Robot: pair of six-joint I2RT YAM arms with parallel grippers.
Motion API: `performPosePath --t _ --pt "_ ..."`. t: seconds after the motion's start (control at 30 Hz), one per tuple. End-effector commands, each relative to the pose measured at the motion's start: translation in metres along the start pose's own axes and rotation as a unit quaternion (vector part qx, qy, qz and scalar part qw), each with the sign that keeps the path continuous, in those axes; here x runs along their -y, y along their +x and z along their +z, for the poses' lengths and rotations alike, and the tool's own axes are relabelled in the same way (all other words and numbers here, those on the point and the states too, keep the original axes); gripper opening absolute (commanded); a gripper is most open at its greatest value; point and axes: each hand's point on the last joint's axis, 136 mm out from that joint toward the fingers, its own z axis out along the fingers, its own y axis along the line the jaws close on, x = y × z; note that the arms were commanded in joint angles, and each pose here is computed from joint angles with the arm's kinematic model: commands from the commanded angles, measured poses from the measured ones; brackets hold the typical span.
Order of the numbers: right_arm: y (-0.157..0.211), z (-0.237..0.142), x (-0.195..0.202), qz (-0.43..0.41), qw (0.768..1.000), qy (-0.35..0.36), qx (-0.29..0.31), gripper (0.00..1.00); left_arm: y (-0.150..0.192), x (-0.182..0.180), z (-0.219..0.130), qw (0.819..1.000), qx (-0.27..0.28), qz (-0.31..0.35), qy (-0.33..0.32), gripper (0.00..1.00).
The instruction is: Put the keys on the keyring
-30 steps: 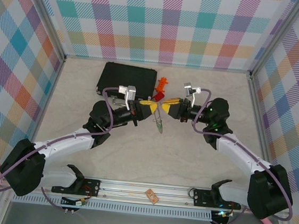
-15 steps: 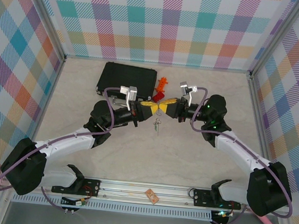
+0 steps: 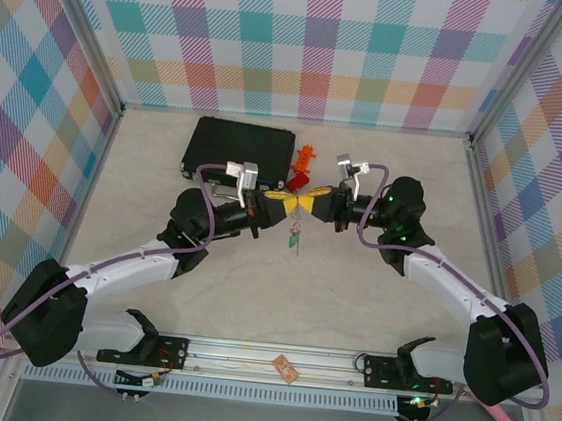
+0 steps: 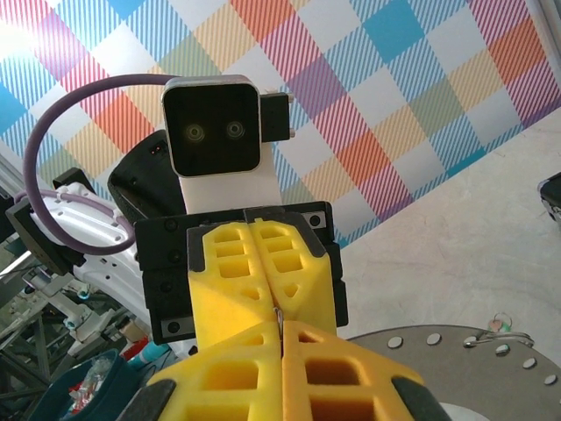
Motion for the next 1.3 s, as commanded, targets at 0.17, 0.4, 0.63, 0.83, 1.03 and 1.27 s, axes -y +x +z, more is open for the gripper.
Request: performPosePath --t 0.17,0.4,0.63,0.83,1.03,1.27 --pt "0.0 0.0 -0.008 -0.022 1.0 0.01 -0.02 0.0 -0.02 0.01 -0.012 0.998 0.0 0.054 -0.03 0.33" --pt "0.004 -0.004 -0.002 -0.023 0.999 0.04 -0.024 0.0 -0.016 0.006 -0.035 0.99 -0.03 0.099 -0.092 0.35" --pt "0.006 -0.003 0.0 -0.021 0.999 0.039 -0.026 0.0 -0.008 0.0 -0.035 0.989 -0.053 0.097 -0.101 0.3" --pt "0.006 -0.004 0.001 -0.021 0.998 0.045 -0.026 0.0 -0.005 -0.006 -0.031 0.987 -0.066 0.093 -0.11 0.29" --pt "0.013 -0.007 0.008 -0.027 0.997 0.067 -0.032 0.0 0.0 -0.027 -0.035 0.978 -0.086 0.092 -0.166 0.35" --pt "0.022 -0.011 0.016 -0.033 0.994 0.091 -0.043 0.0 0.01 -0.04 -0.043 0.97 -0.108 0.091 -0.2 0.38"
